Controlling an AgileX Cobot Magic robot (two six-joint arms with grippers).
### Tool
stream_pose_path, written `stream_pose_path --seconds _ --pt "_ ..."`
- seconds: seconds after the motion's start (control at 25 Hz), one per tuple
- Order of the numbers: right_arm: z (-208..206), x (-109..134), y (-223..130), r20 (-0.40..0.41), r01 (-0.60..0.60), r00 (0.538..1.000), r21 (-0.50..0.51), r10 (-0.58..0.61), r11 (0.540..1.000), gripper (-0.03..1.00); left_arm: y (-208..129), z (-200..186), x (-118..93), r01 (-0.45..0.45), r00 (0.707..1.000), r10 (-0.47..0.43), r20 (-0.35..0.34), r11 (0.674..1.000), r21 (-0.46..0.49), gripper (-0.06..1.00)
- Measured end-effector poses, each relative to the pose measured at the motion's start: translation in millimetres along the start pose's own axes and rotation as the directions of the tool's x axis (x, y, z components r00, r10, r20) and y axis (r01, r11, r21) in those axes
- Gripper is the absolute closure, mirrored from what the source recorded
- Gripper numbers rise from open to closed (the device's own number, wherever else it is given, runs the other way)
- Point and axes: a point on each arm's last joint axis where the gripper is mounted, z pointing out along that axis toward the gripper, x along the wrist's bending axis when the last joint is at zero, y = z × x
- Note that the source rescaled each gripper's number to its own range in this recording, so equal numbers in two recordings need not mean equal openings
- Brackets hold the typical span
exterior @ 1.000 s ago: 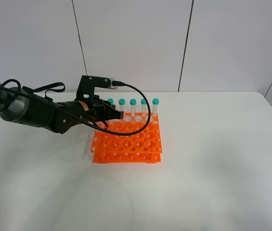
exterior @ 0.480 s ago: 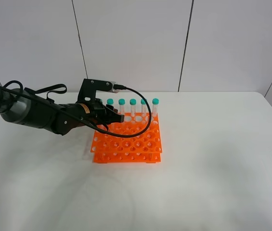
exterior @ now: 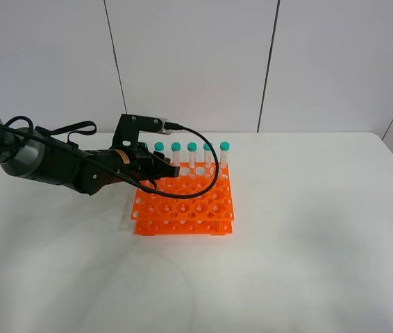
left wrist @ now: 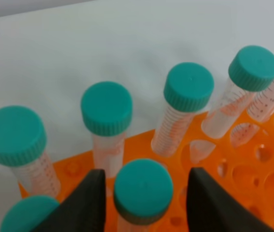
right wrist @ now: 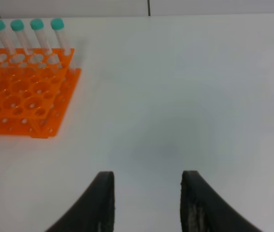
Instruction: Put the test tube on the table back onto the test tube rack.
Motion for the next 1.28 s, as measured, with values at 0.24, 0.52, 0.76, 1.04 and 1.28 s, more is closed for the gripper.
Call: stream_pose_path --seconds 0.24,0.52,0.76,1.04,1.28 --pt "0 0 0 0.0 0.0 1.0 0.0 0.0 1.0 0.12 7 -8 -1 -0.001 1.0 0.001 0.001 1.0 0.012 0.17" --pt "0 0 0 0.0 0.0 1.0 0.0 0.0 1.0 0.12 39 -35 -4 0.0 1.0 0.001 0.008 0.998 -0.055 0.17" --pt "0 0 0 0.0 0.0 1.0 0.0 0.0 1.0 0.12 55 -56 12 -0.019 0.999 0.018 -0.031 0.999 -0.042 0.16" --pt "0 0 0 0.0 0.0 1.0 0.0 0.0 1.0 0.12 61 -75 63 0.031 0.987 -0.028 -0.156 0.999 0.019 0.16" --pt "0 0 0 0.0 0.0 1.0 0.0 0.0 1.0 0.12 60 -91 101 0.085 0.966 -0.072 -0.249 0.995 0.044 0.16"
